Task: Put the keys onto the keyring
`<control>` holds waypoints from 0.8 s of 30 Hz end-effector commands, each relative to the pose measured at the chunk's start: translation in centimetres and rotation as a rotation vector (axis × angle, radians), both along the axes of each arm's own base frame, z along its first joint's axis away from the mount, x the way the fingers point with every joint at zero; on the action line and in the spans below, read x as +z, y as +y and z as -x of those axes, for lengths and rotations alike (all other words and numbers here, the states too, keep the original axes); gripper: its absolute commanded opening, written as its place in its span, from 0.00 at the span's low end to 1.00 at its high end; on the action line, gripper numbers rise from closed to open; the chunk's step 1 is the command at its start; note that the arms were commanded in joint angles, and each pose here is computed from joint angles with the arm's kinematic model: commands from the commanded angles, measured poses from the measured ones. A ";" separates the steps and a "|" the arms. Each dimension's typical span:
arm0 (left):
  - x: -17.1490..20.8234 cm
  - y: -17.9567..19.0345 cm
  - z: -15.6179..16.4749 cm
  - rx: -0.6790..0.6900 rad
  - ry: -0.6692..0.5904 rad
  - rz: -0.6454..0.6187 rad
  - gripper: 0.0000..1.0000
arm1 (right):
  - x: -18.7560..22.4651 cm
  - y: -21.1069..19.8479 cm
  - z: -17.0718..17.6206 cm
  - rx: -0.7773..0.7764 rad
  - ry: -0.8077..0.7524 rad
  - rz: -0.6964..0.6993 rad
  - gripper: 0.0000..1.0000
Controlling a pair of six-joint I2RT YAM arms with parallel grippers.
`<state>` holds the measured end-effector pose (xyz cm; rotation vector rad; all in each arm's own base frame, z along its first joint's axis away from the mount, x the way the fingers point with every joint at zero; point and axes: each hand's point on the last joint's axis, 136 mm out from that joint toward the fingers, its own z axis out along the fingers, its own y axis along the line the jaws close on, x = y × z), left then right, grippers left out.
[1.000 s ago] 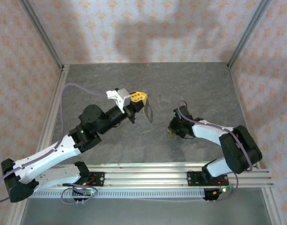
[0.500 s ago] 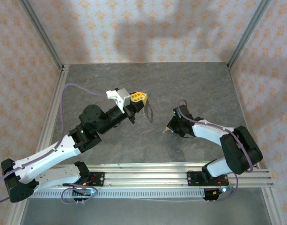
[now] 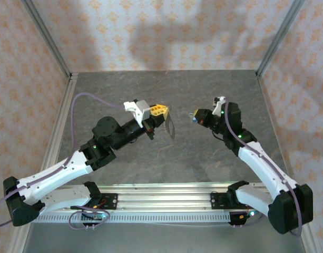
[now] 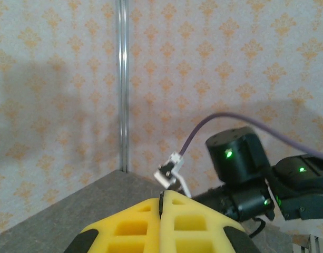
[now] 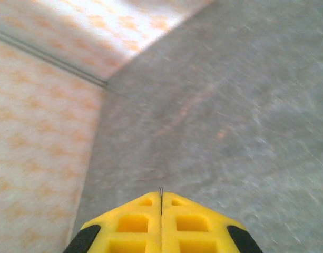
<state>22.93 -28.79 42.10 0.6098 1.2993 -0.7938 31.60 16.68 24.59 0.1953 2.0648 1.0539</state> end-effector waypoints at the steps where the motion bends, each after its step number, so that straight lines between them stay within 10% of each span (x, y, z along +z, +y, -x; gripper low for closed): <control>1: 2.9 0.1 0.6 -0.032 -0.050 0.037 0.00 | 6.0 1.4 1.7 0.180 -0.220 -0.077 0.00; 24: 3.1 -2.9 1.0 -0.141 -0.111 -0.114 0.00 | 19.6 0.9 9.0 0.339 -0.593 -0.261 0.00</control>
